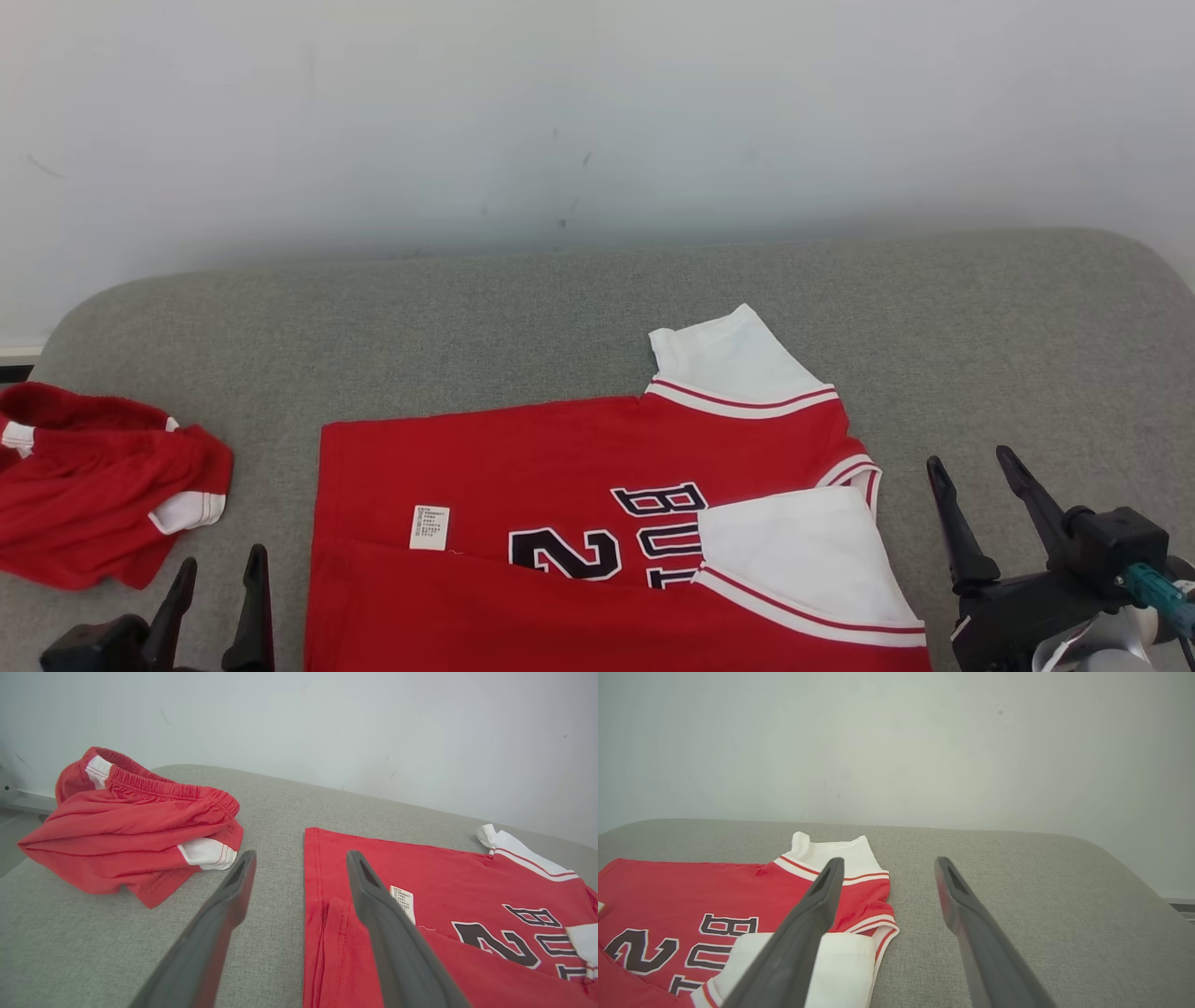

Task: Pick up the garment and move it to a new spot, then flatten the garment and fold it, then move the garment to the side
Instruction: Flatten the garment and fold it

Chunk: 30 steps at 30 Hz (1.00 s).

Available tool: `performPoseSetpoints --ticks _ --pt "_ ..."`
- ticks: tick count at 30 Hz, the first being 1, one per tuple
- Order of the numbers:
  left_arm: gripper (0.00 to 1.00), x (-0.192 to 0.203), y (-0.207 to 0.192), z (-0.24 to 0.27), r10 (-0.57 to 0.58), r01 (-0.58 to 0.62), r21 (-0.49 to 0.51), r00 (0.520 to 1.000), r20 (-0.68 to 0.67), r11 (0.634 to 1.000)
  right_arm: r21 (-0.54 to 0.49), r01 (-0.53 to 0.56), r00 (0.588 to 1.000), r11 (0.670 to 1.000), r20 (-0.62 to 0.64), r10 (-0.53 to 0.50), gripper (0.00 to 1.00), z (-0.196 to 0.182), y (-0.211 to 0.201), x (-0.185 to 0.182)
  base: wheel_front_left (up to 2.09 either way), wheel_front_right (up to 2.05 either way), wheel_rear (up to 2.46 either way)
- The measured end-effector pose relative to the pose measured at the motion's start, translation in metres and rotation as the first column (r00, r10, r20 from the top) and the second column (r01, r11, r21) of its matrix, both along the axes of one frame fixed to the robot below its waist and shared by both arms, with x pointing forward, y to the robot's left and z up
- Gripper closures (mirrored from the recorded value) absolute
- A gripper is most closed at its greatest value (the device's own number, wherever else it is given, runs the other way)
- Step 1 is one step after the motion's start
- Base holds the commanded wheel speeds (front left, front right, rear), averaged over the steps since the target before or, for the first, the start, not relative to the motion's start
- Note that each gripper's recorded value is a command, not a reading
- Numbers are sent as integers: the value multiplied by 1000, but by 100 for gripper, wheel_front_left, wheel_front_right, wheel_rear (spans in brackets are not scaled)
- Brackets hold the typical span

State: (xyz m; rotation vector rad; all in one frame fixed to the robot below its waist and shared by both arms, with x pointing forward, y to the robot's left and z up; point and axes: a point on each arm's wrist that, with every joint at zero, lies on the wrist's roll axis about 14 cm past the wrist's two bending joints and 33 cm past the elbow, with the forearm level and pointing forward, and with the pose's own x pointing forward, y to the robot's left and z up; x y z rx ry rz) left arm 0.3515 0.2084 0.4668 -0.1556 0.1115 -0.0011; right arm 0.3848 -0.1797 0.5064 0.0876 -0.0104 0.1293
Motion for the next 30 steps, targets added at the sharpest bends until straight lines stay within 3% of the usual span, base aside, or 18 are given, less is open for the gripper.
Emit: performPoseSetpoints --ticks 10,18,30 --pt "0 0 5 0 35 -35 1 999 10 999 29 37 999 999 -10 -37 0 -4 -4 -1 0 0 0" --pt "0 -5 9 -11 13 -11 119 1000 -23 993 30 39 999 999 -12 -38 0 -5 -4 0 0 0 0" --pt "0 -7 2 -16 -17 28 159 998 -68 987 1 11 1000 1000 -17 -11 0 -8 4 0 0 0 0"
